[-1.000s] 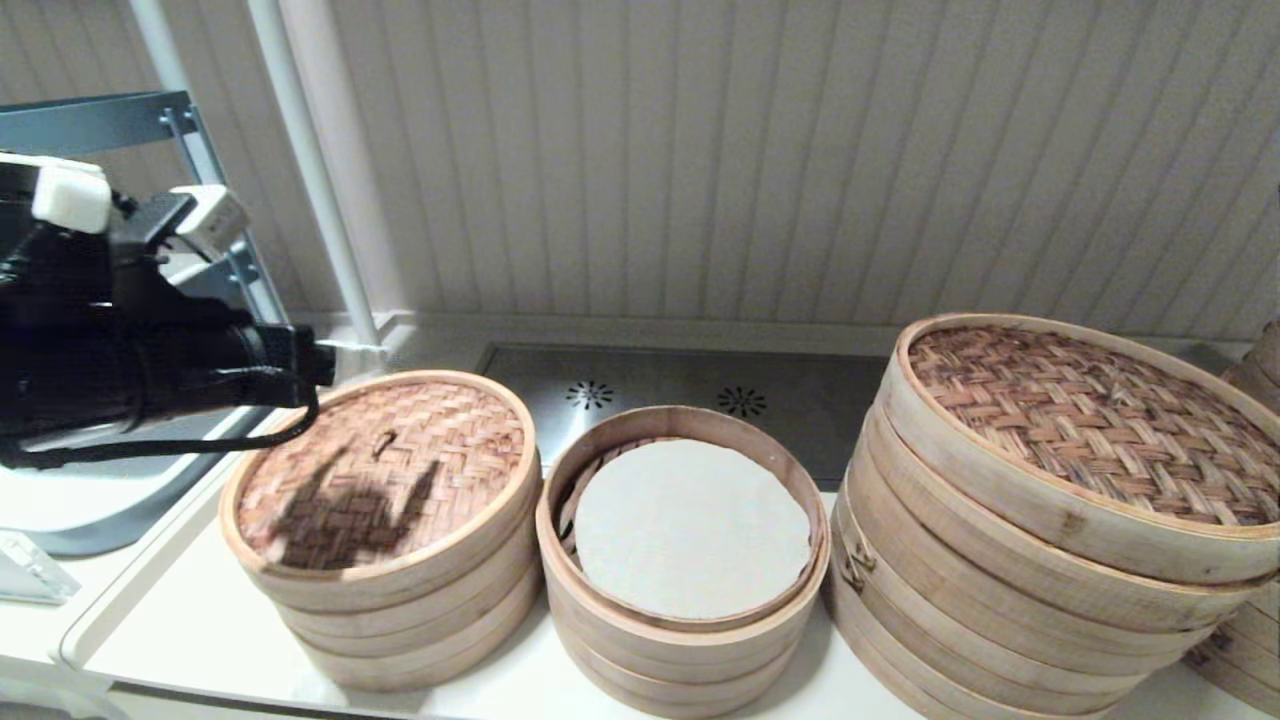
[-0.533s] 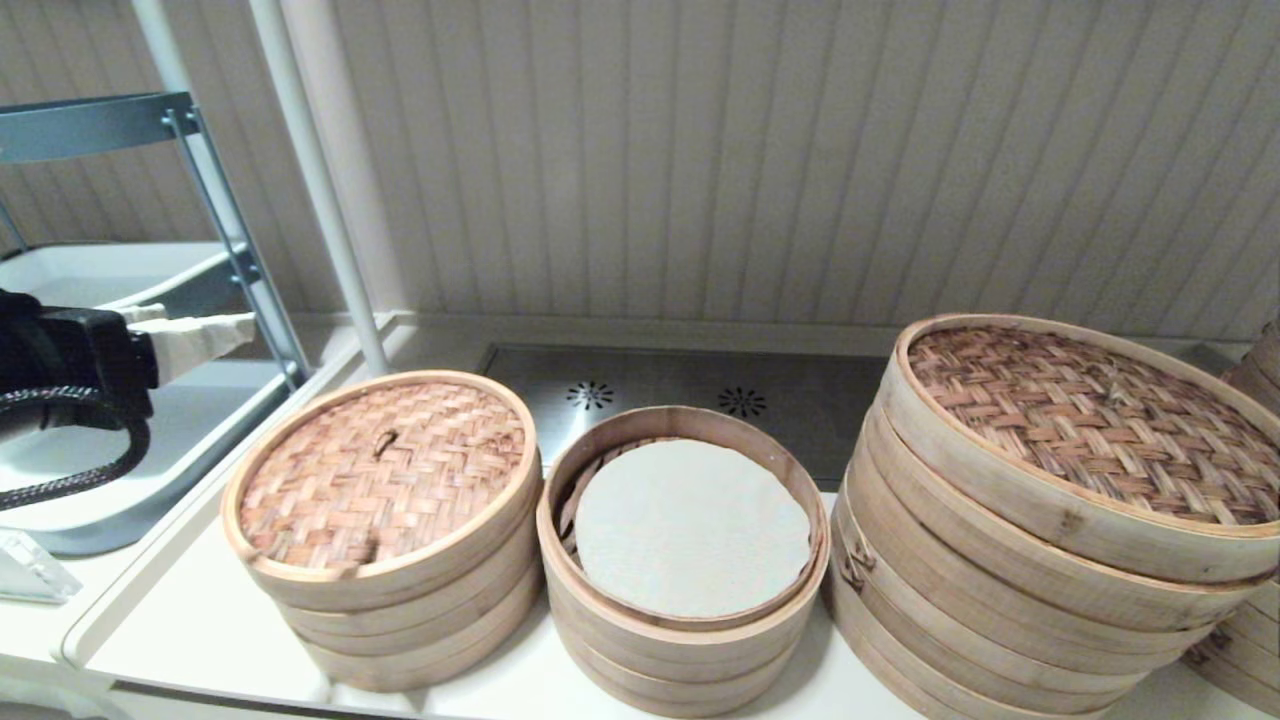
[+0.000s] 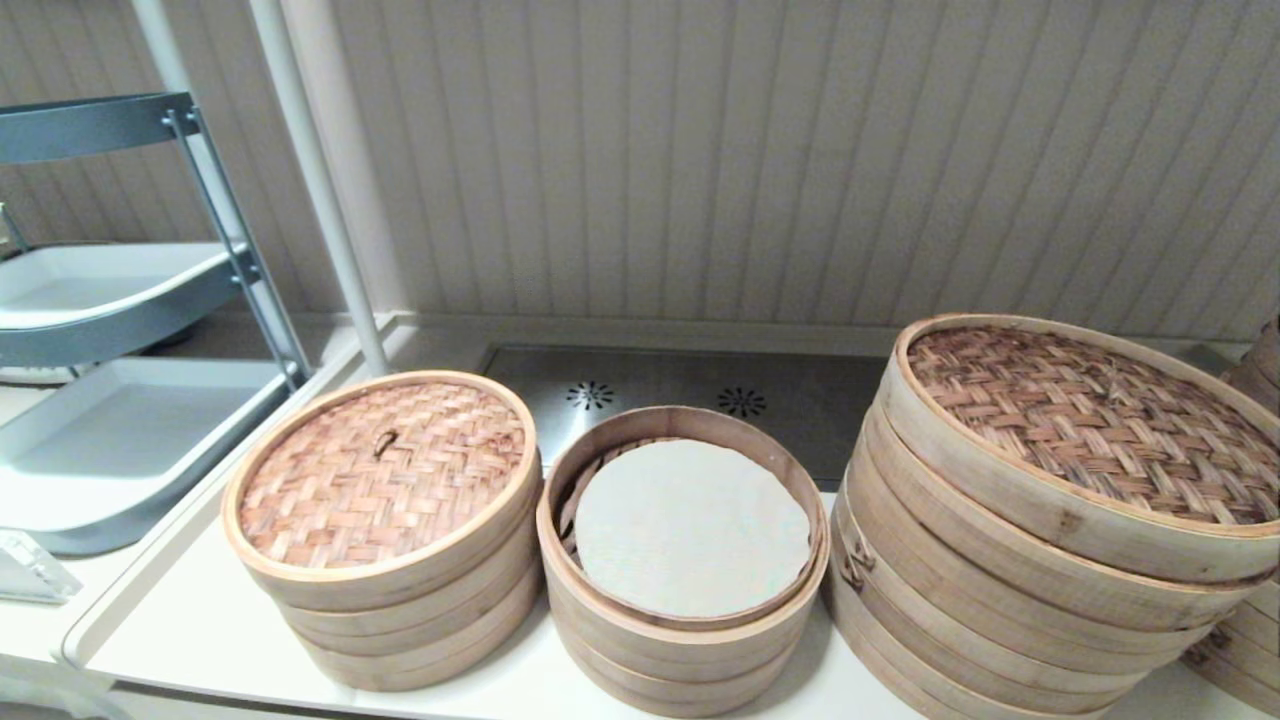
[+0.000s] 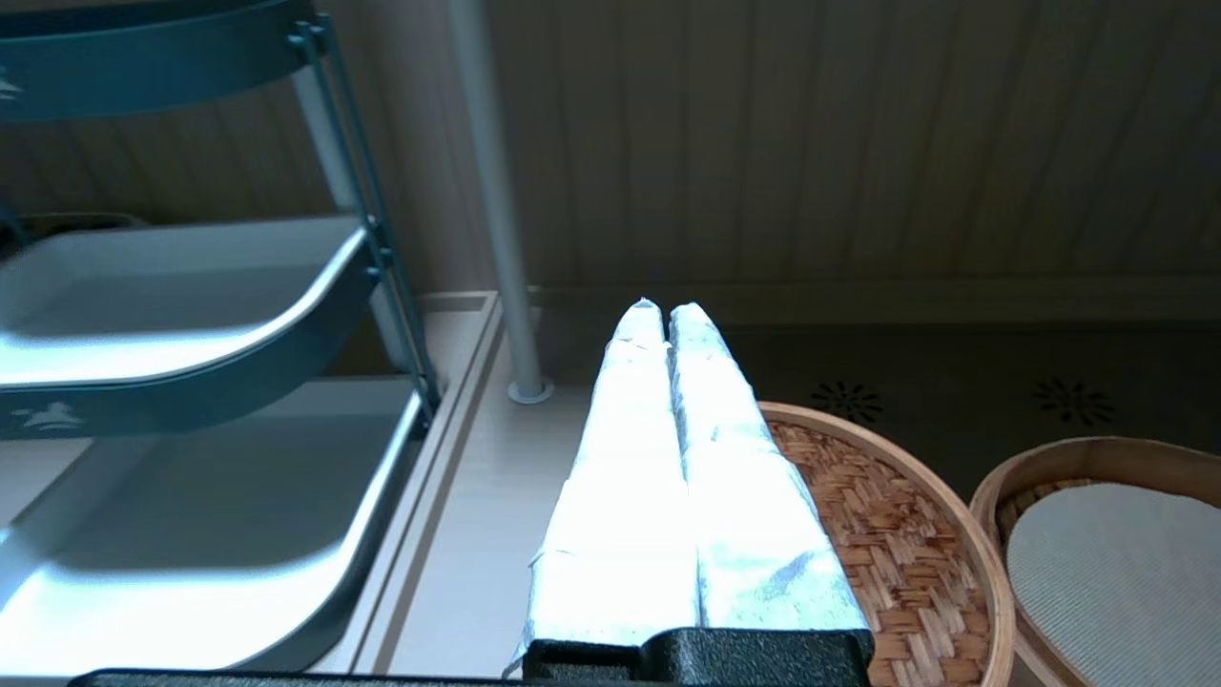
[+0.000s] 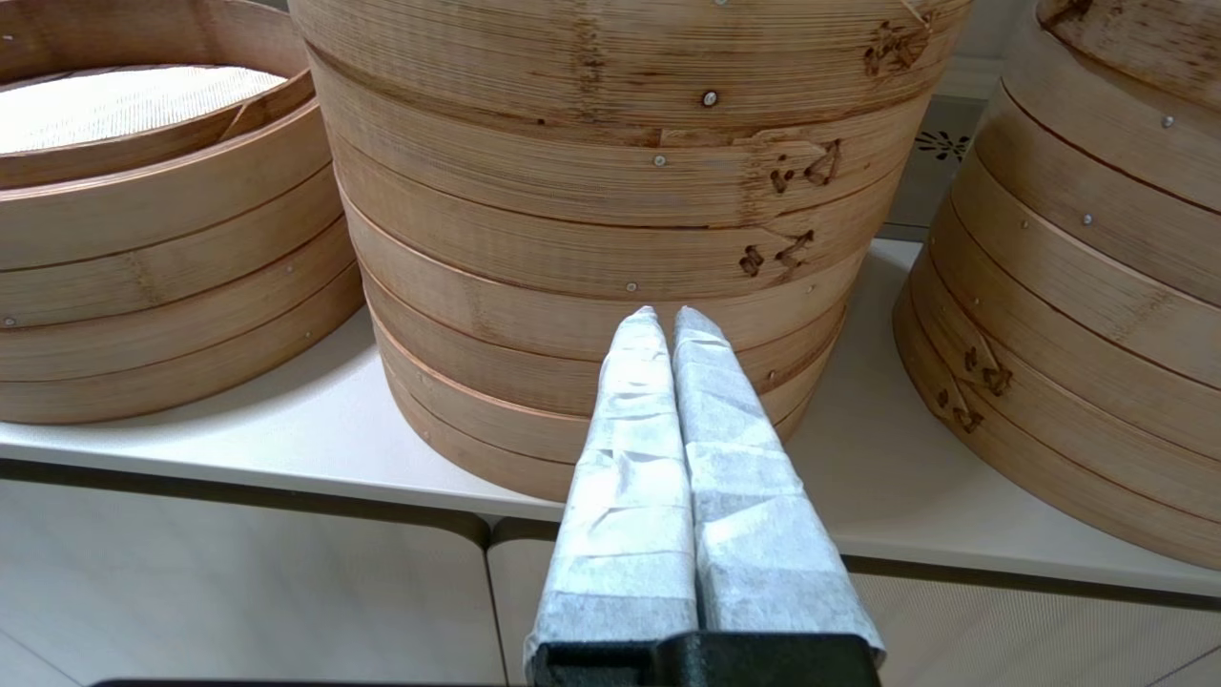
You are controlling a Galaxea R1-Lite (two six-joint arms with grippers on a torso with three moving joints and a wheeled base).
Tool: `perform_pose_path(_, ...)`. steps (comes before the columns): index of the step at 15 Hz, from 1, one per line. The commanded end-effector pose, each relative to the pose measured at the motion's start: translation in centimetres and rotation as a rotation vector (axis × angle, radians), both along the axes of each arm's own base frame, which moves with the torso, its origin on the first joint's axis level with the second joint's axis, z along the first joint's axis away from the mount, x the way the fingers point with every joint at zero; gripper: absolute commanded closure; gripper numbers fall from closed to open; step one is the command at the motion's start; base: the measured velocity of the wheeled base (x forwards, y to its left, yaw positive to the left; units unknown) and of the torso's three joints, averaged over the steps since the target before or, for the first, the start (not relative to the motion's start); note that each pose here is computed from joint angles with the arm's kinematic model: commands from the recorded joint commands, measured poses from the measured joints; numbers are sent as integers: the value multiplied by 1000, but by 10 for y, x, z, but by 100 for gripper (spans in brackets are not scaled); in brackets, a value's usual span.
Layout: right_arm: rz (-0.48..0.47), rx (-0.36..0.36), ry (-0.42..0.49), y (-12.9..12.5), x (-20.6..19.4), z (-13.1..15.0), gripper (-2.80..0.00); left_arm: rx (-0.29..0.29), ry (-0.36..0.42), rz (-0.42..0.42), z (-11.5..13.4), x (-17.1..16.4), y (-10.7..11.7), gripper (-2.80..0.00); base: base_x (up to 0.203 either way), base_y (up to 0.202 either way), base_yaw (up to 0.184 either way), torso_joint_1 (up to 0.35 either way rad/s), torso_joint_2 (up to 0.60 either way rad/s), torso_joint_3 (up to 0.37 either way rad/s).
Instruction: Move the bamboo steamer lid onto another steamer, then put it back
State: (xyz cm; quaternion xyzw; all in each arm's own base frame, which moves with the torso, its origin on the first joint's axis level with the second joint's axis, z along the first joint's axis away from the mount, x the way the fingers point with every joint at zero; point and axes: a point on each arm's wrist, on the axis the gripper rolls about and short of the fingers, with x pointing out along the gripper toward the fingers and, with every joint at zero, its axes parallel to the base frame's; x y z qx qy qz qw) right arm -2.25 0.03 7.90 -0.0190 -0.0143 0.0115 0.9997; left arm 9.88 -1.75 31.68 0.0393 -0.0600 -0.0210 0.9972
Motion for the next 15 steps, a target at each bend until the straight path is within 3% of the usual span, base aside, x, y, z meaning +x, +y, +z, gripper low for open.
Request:
perform_pose_path(1, 1, -1, 23, 0, 2, -7, 0, -7, -39, 16, -8, -25, 6, 0, 0, 0, 0, 0, 0, 0)
perform_pose_path(7, 1, -1, 23, 0, 2, -7, 0, 8, 18, 64, -92, -91, 20, 0, 0, 0, 0, 0, 0, 0)
perform_pose_path(12, 1, -1, 23, 0, 2, -7, 0, 22, 147, 54, -172, -109, 20, 0, 0, 0, 0, 0, 0, 0)
perform_pose_path(15, 1, -1, 23, 0, 2, -7, 0, 20, 180, 23, -207, -117, 18, 0, 0, 0, 0, 0, 0, 0)
